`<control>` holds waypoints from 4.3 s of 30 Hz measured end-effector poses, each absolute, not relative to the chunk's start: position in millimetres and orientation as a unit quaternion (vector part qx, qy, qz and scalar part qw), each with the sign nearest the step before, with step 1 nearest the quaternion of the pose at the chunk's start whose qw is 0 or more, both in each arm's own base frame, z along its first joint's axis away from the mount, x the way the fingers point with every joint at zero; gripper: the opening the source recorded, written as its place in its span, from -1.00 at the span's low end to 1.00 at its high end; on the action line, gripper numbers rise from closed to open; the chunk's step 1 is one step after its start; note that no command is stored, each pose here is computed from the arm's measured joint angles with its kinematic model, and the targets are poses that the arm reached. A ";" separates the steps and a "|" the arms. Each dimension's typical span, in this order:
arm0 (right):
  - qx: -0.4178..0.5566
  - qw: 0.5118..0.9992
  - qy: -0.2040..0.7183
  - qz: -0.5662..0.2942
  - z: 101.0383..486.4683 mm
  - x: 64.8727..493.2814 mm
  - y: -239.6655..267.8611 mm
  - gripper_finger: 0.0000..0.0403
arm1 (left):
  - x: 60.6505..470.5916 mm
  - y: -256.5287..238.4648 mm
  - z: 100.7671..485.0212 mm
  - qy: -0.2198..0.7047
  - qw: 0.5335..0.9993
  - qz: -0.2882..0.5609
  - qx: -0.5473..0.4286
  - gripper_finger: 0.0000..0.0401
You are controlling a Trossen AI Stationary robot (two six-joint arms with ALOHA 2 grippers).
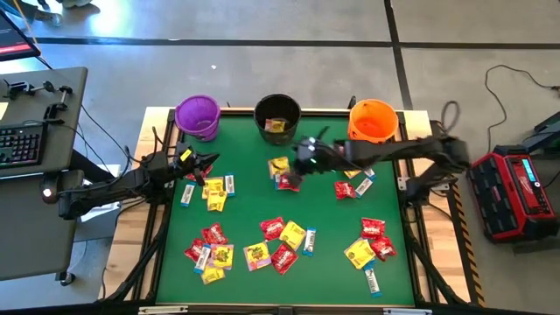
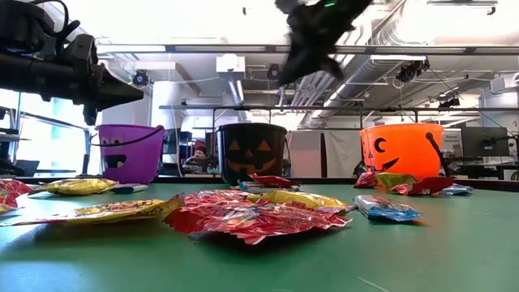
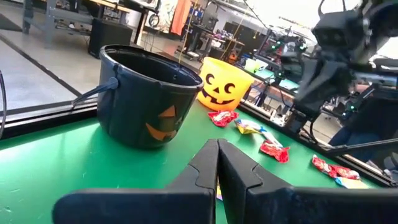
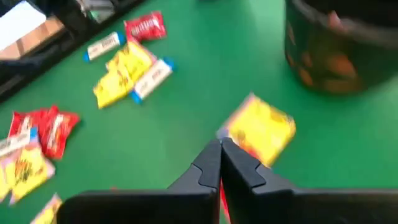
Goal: Sort candy by brand, put in halloween buckets
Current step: Put the yellow candy pack into the black bucket
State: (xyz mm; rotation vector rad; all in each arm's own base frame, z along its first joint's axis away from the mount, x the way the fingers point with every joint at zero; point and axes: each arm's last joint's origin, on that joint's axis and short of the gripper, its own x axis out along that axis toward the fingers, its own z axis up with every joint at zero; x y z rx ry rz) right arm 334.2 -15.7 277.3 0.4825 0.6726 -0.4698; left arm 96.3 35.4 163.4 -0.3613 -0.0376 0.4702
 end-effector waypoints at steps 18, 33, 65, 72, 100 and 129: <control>0.301 0.821 0.485 -0.025 215.3 223.9 77.7 -0.82 | 96.2 35.4 163.5 -0.019 0.956 0.233 -0.179 -1.00; 0.240 0.739 0.626 0.071 169.8 192.9 105.7 -0.01 | 96.2 35.5 163.5 -0.023 0.953 0.235 -0.191 -1.00; 0.130 0.737 0.646 0.151 139.5 200.6 122.9 -0.96 | 97.9 31.1 161.9 -0.004 0.962 0.158 -0.222 -1.00; 0.183 0.738 0.637 0.127 142.9 205.2 121.1 -0.99 | 98.4 29.8 161.9 0.005 0.970 0.135 -0.202 -1.00; 0.183 0.712 0.677 0.040 157.7 224.8 128.0 0.05 | 102.3 28.1 158.7 0.032 0.971 0.091 -0.218 -0.98; 0.125 0.738 0.662 -0.041 171.0 244.0 109.6 -0.98 | 103.7 30.8 153.7 0.051 0.963 0.135 -0.228 -0.99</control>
